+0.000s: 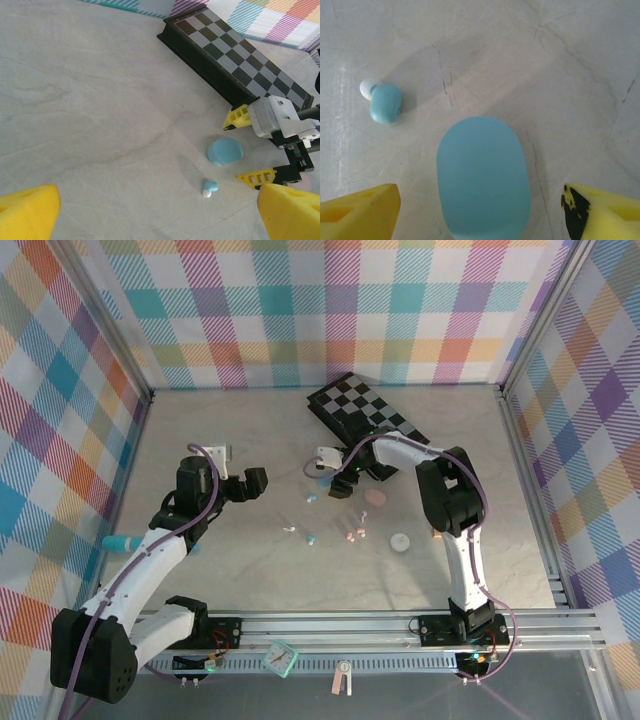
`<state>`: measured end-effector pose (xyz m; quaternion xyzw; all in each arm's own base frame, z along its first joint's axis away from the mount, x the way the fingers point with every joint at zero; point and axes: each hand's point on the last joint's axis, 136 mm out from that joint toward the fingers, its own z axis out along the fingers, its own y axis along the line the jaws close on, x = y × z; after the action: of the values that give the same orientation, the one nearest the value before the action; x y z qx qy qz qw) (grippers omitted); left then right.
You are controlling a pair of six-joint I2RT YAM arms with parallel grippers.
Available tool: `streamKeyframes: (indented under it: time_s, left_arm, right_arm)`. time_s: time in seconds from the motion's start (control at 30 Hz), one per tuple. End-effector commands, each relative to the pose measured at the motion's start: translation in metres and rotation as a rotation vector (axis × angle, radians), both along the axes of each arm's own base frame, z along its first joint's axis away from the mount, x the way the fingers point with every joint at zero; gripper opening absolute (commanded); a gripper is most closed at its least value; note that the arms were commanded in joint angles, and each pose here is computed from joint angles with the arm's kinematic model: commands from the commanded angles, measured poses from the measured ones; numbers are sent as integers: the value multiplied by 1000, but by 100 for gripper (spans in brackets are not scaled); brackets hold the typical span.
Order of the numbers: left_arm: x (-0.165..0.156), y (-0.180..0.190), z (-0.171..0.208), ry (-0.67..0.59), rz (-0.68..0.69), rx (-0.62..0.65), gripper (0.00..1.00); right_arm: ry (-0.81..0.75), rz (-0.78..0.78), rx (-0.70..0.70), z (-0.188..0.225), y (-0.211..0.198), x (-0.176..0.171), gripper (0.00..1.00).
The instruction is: Insert the wireless bluetooth earbuds into the charging case
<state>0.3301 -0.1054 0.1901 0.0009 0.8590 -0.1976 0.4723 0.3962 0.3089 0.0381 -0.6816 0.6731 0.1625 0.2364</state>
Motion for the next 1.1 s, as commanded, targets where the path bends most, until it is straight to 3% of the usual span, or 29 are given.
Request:
streamKeyframes:
  time_s: [0.0, 0.5, 0.7, 0.8, 1.07]
  left_arm:
    - [-2, 0, -2, 9, -5, 11, 100]
    - [-4, 1, -11, 23, -4, 20, 100]
    - [-4, 1, -8, 18, -4, 19, 100]
    - [-5, 1, -8, 15, -6, 19, 100]
    - [-3, -7, 0, -27, -44, -8, 100]
  right_arm:
    - [15, 44, -11, -1, 4, -4, 78]
    - [33, 50, -74, -11, -1, -7, 67]
    - [31, 42, -70, -9, 0, -6, 46]
    - [30, 40, -70, -8, 0, -6, 44]
    - [51, 8, 33, 34, 7, -19, 39]
